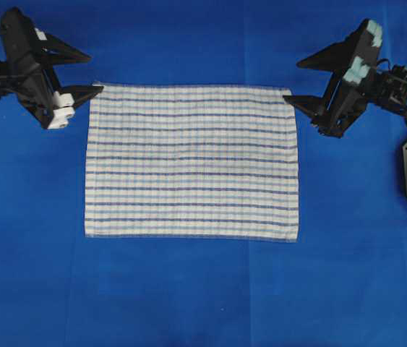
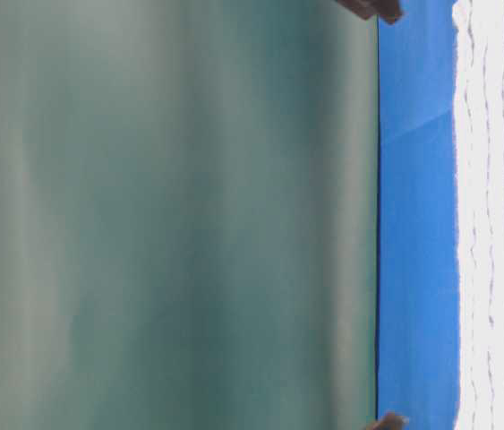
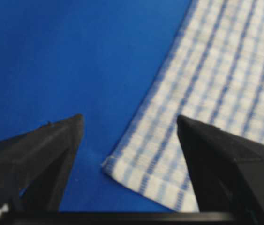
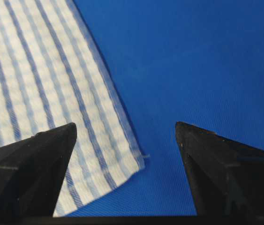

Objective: Fold the blue towel.
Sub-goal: 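Move both grippers to the towel's far corners and grasp them, then lift far corners and fold them toward the near edge with both grippers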

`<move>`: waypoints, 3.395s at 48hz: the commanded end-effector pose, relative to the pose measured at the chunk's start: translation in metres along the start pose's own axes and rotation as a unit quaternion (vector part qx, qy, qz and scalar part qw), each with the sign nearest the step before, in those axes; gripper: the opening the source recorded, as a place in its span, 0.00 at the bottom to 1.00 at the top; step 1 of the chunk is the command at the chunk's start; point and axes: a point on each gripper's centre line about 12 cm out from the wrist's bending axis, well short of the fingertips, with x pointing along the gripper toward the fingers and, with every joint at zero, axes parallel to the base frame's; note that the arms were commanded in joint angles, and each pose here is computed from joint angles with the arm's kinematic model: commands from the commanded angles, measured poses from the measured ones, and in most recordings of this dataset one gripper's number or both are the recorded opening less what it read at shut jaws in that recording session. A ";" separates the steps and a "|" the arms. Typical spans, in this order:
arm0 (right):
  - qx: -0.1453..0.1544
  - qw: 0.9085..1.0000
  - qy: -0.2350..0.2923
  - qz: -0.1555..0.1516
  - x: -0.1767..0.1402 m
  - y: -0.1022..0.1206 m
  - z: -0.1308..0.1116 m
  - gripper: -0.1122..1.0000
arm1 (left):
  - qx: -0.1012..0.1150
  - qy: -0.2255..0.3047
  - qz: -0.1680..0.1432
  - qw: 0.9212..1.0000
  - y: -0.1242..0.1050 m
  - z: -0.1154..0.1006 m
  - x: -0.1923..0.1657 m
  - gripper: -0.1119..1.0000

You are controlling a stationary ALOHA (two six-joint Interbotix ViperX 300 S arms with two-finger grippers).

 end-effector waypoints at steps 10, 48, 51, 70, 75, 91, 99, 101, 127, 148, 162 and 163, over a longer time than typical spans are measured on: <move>0.017 0.999 0.016 -0.021 0.018 -0.007 -0.017 0.77 | -0.004 0.028 0.007 1.000 0.004 -0.017 0.029 0.77; 0.014 0.998 0.051 -0.024 0.034 -0.003 -0.037 0.13 | 0.002 0.071 -0.011 0.997 -0.010 -0.038 0.041 0.14; 0.014 0.998 0.047 -0.024 0.034 -0.003 -0.036 0.11 | 0.004 0.070 -0.014 0.997 -0.012 -0.037 0.041 0.14; 0.020 1.000 0.007 -0.009 0.013 0.002 -0.007 0.10 | 0.018 0.032 -0.030 0.999 -0.021 -0.005 0.020 0.14; 0.020 1.000 0.003 -0.002 0.005 0.004 0.000 0.10 | 0.020 0.024 -0.031 0.999 -0.021 0.005 0.011 0.14; 0.019 1.000 -0.001 0.007 -0.002 0.009 0.002 0.10 | 0.027 0.018 -0.046 0.998 -0.030 0.008 0.001 0.14; 0.014 1.000 -0.002 0.021 -0.003 0.017 0.002 0.10 | 0.034 0.017 -0.063 0.997 -0.040 0.007 -0.002 0.14; 0.010 0.999 -0.002 0.032 -0.006 0.024 0.002 0.10 | 0.036 0.016 -0.068 0.997 -0.044 0.007 -0.004 0.14; 0.052 0.989 0.004 0.136 -0.051 0.080 -0.017 0.10 | 0.060 -0.025 -0.192 0.979 -0.109 0.003 -0.045 0.14; 0.067 0.979 0.044 0.187 -0.063 0.120 -0.042 0.10 | 0.080 -0.013 -0.257 0.963 -0.146 -0.010 -0.057 0.14; 0.066 0.980 0.080 0.172 -0.053 0.134 -0.061 0.10 | 0.086 0.010 -0.264 0.961 -0.155 -0.020 -0.052 0.14; 0.065 0.980 0.082 0.171 -0.053 0.135 -0.062 0.10 | 0.085 0.011 -0.264 0.961 -0.155 -0.020 -0.051 0.14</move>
